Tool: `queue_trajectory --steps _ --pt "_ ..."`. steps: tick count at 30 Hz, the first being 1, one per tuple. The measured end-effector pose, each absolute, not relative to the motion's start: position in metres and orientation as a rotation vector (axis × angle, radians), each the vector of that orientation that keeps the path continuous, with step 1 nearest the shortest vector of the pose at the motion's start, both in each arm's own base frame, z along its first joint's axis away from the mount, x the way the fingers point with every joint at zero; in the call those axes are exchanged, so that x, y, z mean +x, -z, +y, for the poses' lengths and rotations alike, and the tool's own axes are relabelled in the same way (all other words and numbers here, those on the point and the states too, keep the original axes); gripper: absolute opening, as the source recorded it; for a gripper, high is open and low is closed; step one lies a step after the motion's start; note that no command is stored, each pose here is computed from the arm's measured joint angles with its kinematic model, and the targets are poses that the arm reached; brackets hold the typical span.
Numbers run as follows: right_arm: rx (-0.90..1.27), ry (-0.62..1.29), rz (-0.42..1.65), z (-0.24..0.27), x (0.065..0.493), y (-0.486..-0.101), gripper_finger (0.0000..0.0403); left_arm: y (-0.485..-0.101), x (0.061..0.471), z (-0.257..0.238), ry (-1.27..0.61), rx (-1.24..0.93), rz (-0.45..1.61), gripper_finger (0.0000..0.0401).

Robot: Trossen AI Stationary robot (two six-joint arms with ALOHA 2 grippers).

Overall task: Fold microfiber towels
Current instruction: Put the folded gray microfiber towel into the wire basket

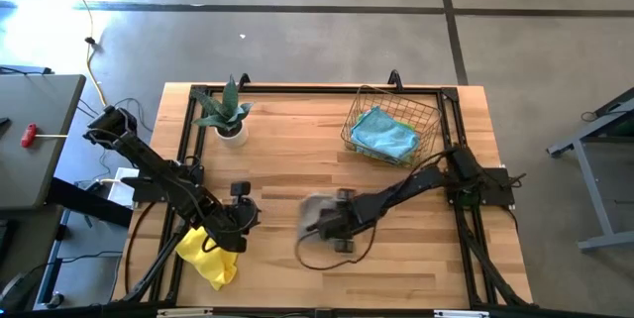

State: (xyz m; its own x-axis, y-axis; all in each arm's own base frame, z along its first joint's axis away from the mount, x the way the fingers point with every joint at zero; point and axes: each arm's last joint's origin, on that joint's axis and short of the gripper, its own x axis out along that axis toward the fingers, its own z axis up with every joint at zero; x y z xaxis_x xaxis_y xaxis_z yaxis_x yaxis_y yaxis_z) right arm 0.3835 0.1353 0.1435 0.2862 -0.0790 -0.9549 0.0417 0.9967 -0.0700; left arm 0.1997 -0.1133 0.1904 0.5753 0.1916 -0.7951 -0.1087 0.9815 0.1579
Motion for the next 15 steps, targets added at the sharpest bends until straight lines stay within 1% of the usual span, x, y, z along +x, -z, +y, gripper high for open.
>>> queue_trajectory --steps 5,8,11,13,15 --pt "-0.086 0.196 1.472 0.139 0.343 -0.171 0.0177 -0.193 0.205 -0.111 -0.203 0.106 0.882 0.0131" --pt "-0.097 0.245 1.494 0.142 0.327 -0.180 0.0177 -0.197 0.213 -0.110 -0.202 0.113 0.820 0.0131" --pt "-0.059 0.241 1.395 0.152 0.324 -0.194 0.0177 -0.201 0.221 -0.108 -0.189 0.112 0.761 0.0131" --pt "-0.039 0.213 1.263 0.163 0.331 -0.197 0.0177 -0.203 0.225 -0.106 -0.181 0.122 0.735 0.0131" --pt "-0.073 0.164 1.128 0.176 0.340 -0.198 0.0177 -0.205 0.227 -0.105 -0.173 0.136 0.717 0.0131"
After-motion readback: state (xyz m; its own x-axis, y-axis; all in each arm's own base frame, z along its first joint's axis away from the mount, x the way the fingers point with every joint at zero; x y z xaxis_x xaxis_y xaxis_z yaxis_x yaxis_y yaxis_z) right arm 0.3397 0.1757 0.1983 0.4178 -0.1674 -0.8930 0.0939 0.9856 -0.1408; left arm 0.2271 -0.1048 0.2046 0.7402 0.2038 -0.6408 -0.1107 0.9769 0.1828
